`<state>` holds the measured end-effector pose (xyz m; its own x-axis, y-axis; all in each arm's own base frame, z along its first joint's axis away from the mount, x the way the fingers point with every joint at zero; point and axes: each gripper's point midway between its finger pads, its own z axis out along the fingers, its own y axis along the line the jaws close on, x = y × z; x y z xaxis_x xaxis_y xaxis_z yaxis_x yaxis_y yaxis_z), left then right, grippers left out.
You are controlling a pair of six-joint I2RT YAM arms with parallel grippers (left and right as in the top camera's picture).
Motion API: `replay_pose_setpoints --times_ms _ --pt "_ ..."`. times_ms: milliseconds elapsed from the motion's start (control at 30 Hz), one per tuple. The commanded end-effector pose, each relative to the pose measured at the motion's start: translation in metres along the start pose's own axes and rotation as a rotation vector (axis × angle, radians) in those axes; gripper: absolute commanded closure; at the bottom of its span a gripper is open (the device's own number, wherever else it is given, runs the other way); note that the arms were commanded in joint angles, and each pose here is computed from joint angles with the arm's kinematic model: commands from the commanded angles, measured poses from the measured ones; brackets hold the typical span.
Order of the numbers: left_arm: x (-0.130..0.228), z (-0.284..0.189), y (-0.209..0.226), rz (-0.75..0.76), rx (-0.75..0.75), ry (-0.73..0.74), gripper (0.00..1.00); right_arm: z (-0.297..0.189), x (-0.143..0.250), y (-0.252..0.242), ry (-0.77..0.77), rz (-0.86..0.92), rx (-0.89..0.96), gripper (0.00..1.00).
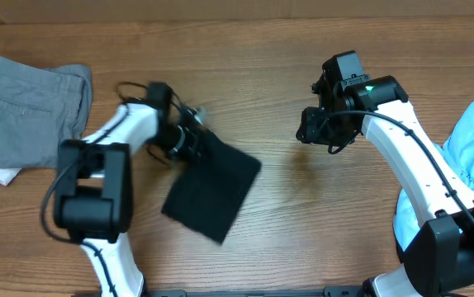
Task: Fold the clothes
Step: 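Carry the black bundle left and place it on the grey garment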
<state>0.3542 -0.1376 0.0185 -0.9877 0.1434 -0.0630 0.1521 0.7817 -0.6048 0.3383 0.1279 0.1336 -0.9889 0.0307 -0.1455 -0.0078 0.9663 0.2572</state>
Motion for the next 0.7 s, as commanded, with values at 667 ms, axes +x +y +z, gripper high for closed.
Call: replay_pose_setpoints --times_ms 667 --pt "-0.077 -0.389 0.14 -0.152 -0.65 -1.061 0.92 -0.005 -0.003 -0.009 -0.018 -0.006 0.059 0.53"
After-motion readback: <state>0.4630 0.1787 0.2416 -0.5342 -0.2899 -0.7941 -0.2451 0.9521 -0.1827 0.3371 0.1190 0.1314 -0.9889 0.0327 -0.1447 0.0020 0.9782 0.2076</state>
